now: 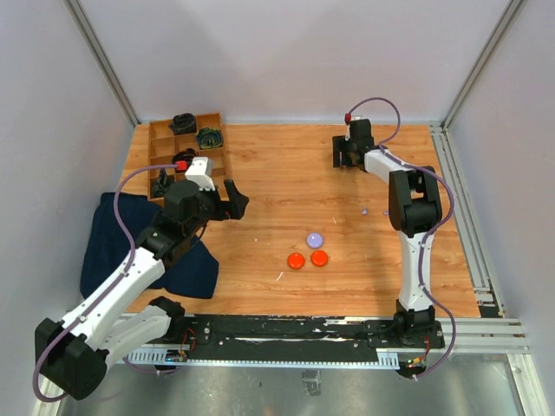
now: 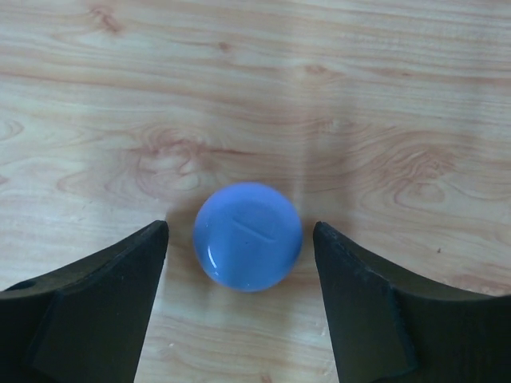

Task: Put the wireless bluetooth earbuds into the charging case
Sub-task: Pick up the charging case at the center of the board.

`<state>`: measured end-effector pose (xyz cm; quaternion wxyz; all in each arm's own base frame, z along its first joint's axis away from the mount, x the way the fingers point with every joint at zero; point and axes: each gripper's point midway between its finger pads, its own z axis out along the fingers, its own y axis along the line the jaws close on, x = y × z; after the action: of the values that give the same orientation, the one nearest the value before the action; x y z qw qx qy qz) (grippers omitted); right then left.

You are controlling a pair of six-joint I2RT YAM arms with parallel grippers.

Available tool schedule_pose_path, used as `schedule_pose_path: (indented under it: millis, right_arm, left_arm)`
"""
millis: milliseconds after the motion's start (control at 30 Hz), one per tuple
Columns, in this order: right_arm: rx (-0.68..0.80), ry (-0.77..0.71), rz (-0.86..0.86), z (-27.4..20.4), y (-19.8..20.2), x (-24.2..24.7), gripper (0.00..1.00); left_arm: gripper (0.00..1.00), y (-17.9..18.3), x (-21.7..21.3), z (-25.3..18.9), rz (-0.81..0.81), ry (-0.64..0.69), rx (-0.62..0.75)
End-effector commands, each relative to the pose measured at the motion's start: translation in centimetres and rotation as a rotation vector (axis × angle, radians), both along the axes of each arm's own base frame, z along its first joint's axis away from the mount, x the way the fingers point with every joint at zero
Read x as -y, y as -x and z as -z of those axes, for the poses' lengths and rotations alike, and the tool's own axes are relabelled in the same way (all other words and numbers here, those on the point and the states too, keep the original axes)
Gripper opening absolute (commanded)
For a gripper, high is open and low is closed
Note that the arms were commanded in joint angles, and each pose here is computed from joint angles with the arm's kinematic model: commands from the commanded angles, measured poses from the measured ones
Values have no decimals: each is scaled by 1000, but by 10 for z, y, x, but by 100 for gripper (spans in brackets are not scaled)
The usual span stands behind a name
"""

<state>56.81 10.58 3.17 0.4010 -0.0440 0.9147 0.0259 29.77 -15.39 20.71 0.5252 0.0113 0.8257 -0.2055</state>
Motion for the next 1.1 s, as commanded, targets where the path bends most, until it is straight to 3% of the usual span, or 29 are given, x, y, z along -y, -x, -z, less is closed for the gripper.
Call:
schedule_pose_path:
  millis: [0,400,700,1067]
  right_arm:
    - [10,6,47,-4,-14,12,73]
    - [-19,0,31,-7,11,13,45]
    - [-1,-30,-42,-29,61,-2,43]
    - [150,-96,-182,-95,138,-48,44]
  left_arm:
    - [98,-8,-7,-25,-25,55,118]
    - [99,-7,-2,-20,27,120,80]
    - [99,-1,13,-22,85,210,56]
    - [98,9,35,-16,143,371,-28]
